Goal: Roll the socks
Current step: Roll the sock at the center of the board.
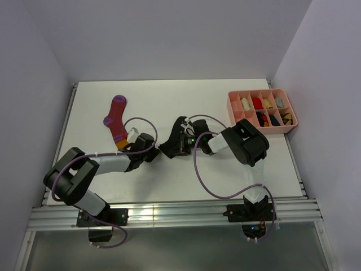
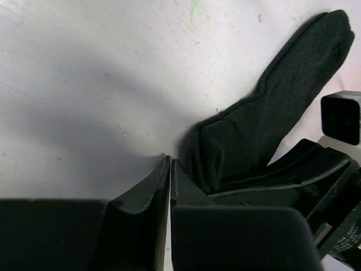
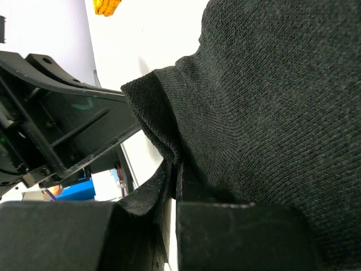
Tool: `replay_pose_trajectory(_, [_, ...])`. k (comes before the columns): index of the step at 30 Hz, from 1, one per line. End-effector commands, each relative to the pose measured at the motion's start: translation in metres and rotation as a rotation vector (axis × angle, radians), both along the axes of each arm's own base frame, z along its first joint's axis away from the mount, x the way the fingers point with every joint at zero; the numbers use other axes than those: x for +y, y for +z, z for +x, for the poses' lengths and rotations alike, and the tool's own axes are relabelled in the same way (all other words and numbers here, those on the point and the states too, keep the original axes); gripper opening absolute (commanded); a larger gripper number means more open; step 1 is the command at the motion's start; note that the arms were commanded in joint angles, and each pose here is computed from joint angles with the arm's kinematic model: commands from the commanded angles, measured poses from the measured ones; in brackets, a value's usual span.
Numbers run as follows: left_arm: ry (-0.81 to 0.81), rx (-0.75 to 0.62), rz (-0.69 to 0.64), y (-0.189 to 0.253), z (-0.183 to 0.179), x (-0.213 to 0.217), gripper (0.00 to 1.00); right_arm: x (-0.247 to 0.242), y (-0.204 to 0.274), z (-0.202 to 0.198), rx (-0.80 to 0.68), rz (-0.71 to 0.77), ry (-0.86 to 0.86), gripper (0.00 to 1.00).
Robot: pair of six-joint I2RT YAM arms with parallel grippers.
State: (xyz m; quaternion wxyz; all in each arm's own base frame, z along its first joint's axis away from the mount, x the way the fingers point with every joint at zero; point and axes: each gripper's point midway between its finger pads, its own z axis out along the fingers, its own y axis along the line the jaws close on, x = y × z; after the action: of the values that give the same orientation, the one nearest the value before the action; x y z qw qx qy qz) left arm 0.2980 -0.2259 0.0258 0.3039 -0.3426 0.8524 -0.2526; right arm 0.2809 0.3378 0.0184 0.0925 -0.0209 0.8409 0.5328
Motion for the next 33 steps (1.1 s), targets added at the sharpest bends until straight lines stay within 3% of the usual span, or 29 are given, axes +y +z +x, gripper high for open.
replay_pose_trajectory(1, [-0.025, -0.044, -0.019, 0.008, 0.008, -0.011, 0.09, -0.004, -0.006, 0.002, -0.006, -0.03, 0.003, 0.0])
replay_pose_trajectory(12, [-0.054, -0.15, -0.067, 0.026, 0.015, -0.019, 0.09, -0.004, -0.008, 0.004, -0.014, -0.052, 0.015, 0.02])
replay_pose_trajectory(33, [-0.086, -0.185, -0.095, 0.024, 0.017, -0.029, 0.1, -0.005, -0.012, 0.006, -0.006, -0.078, 0.019, 0.04])
